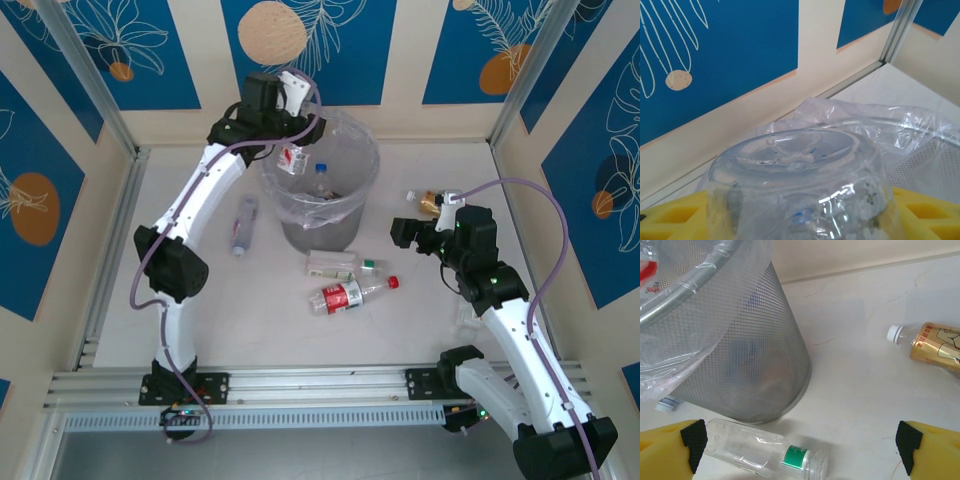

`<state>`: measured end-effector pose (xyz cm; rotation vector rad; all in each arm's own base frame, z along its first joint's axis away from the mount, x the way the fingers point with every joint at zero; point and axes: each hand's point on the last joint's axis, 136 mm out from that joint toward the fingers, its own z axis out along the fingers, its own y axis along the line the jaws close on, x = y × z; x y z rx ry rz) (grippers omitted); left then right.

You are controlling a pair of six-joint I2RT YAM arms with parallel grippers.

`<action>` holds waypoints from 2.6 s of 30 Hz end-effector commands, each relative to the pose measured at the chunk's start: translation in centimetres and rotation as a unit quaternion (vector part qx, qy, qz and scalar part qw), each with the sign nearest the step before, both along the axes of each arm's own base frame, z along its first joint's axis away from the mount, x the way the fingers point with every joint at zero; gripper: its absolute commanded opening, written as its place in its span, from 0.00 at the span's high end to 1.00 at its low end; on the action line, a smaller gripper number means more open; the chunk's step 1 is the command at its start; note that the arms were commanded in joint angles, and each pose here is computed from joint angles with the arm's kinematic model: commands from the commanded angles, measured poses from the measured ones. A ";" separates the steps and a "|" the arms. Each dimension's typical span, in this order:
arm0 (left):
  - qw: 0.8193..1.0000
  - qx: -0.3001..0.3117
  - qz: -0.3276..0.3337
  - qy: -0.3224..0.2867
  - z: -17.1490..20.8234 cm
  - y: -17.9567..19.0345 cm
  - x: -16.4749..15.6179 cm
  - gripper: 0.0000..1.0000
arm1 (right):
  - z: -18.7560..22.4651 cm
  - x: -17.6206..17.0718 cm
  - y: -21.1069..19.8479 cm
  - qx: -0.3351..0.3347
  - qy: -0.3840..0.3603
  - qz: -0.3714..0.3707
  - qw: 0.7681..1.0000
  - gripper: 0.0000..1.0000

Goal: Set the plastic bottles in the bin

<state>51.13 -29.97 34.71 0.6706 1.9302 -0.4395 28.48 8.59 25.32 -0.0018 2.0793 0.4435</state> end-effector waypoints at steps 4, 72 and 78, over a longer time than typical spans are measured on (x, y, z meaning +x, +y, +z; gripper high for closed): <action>0.999 0.047 0.006 -0.011 -1.3 -0.2 0.7 0.33 | -0.2 -0.1 -0.1 -0.004 -0.001 -0.003 1.000 0.00; 0.969 -0.187 0.161 -0.025 0.7 13.6 -19.8 0.00 | -15.3 -7.2 2.7 0.234 0.384 -0.228 0.864 0.00; 0.964 -0.118 0.237 0.014 -4.5 16.8 -20.4 0.01 | -16.8 -7.0 3.3 0.260 0.397 -0.254 0.843 0.00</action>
